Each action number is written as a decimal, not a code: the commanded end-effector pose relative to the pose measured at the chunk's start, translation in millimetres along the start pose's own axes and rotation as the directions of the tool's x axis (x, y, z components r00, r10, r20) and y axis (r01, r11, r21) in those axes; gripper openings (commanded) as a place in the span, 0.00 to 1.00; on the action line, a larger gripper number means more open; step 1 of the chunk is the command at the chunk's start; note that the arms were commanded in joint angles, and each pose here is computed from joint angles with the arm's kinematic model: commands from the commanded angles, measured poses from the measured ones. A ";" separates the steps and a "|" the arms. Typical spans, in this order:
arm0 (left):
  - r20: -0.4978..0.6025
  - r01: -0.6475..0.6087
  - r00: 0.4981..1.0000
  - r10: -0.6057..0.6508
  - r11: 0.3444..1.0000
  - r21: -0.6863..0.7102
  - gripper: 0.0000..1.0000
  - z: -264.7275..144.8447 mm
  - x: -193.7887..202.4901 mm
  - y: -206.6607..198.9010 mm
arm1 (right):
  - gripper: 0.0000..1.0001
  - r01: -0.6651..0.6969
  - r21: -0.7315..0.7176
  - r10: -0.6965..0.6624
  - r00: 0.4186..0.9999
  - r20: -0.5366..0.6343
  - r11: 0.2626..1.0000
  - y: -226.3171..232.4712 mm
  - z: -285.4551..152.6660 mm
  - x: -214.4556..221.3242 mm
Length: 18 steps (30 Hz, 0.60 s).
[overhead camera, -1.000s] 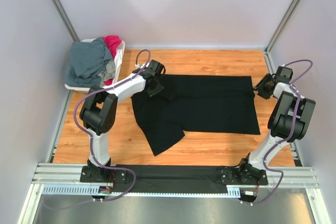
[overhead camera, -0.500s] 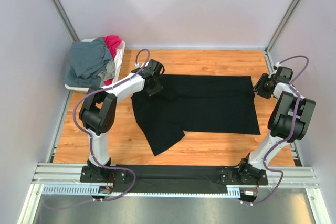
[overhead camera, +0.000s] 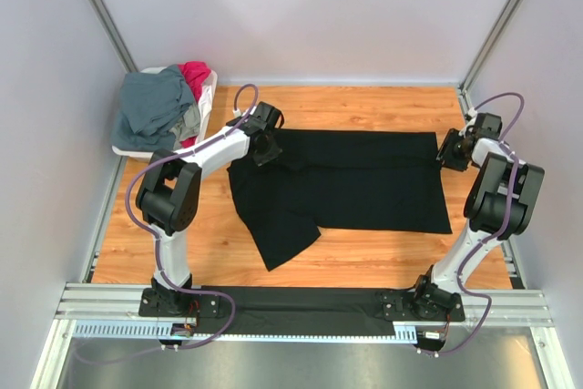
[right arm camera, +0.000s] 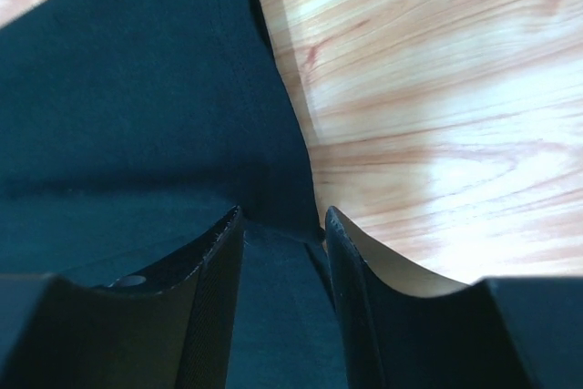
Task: Fold and stack the t-shirts
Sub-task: Fold the tshirt
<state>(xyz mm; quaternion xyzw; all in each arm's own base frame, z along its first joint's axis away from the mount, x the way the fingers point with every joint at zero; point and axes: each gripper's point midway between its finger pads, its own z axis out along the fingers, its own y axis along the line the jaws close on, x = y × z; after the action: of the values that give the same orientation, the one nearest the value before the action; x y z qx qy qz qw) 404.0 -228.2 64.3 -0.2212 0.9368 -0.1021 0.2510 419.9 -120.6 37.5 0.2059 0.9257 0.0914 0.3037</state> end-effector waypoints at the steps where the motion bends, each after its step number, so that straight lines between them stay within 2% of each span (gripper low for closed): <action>1: 0.050 0.003 0.999 -0.006 0.998 0.066 0.00 -18.8 -20.8 -16.0 | 0.43 0.042 0.011 -0.042 0.999 0.004 0.999 -0.5 -1.5 -8.2; 16: 0.041 0.004 0.999 -0.007 0.998 0.064 0.00 -15.0 -19.1 -14.6 | 0.40 0.078 0.019 -0.078 0.997 -0.022 0.997 2.3 1.5 -3.6; 17: 0.041 0.004 0.999 -0.007 0.998 0.064 0.00 -14.7 -18.9 -14.5 | 0.41 0.081 0.014 -0.081 0.997 -0.018 0.997 3.3 1.2 -4.7; 18: 0.038 0.004 0.999 -0.007 0.998 0.063 0.00 -14.8 -18.4 -14.3 | 0.46 0.081 0.014 -0.081 0.997 -0.018 0.997 3.3 1.2 -4.7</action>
<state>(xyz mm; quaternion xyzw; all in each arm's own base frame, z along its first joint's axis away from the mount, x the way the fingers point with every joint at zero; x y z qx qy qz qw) 405.4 -229.1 65.1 -0.2214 0.9363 -0.1084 0.2500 417.1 -117.2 30.5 0.1873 0.9380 0.0801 0.2803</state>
